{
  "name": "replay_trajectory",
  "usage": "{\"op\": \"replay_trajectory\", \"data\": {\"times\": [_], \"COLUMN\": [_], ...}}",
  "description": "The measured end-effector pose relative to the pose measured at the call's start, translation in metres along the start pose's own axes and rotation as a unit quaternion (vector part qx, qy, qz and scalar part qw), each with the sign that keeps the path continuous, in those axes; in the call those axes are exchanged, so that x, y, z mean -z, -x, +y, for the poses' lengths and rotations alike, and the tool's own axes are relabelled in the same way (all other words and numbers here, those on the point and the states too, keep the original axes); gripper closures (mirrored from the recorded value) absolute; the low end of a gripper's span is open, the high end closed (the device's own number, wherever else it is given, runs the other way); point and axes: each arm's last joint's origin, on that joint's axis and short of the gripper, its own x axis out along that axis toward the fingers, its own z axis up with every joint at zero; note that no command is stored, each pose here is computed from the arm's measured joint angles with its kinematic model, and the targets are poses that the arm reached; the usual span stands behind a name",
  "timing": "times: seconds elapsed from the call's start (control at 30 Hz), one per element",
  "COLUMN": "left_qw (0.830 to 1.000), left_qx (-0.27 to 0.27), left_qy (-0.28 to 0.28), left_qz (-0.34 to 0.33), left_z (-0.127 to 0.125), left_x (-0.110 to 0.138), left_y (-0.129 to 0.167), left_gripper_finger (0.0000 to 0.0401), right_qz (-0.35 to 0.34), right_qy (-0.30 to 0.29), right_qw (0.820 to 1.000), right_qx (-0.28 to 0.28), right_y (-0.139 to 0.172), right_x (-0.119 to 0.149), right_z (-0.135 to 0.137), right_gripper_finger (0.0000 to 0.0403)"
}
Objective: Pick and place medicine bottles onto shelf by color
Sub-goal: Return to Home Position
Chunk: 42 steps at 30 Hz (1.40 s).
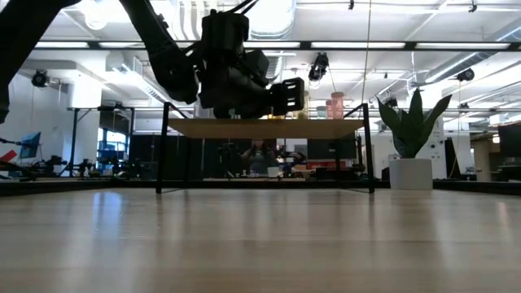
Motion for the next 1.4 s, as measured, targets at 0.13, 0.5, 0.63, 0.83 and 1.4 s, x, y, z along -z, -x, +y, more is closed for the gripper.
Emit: {"op": "replay_trajectory", "data": {"times": [0.13,0.5,0.63,0.83,1.4], "left_qw": [1.000,1.000,0.999,0.996,0.879], "left_qx": [0.002,-0.005,0.008,0.086,0.472], "left_qy": [-0.002,-0.027,-0.043,-0.033,0.014], "left_qz": [0.001,0.000,0.013,0.002,-0.063], "left_z": [-0.001,-0.012,-0.017,-0.030,0.097], "left_x": [-0.002,-0.023,-0.033,-0.068,-0.097], "left_y": [0.004,0.031,0.045,0.100,0.253], "left_gripper_finger": [0.0237,0.0236,0.0236,0.0237,0.0260], "right_qz": [0.000,0.001,0.001,-0.003,-0.187], "right_qy": [-0.002,0.003,0.004,0.065,0.071], "right_qw": [1.000,1.000,1.000,0.995,0.973], "right_qx": [0.000,0.000,0.000,0.079,0.118], "right_y": [0.000,0.000,0.000,0.015,0.082], "right_x": [0.000,0.000,0.000,0.000,0.088], "right_z": [0.000,0.000,0.000,-0.007,-0.030], "right_gripper_finger": [0.0124,0.0124,0.0124,0.0124,0.0124]}}
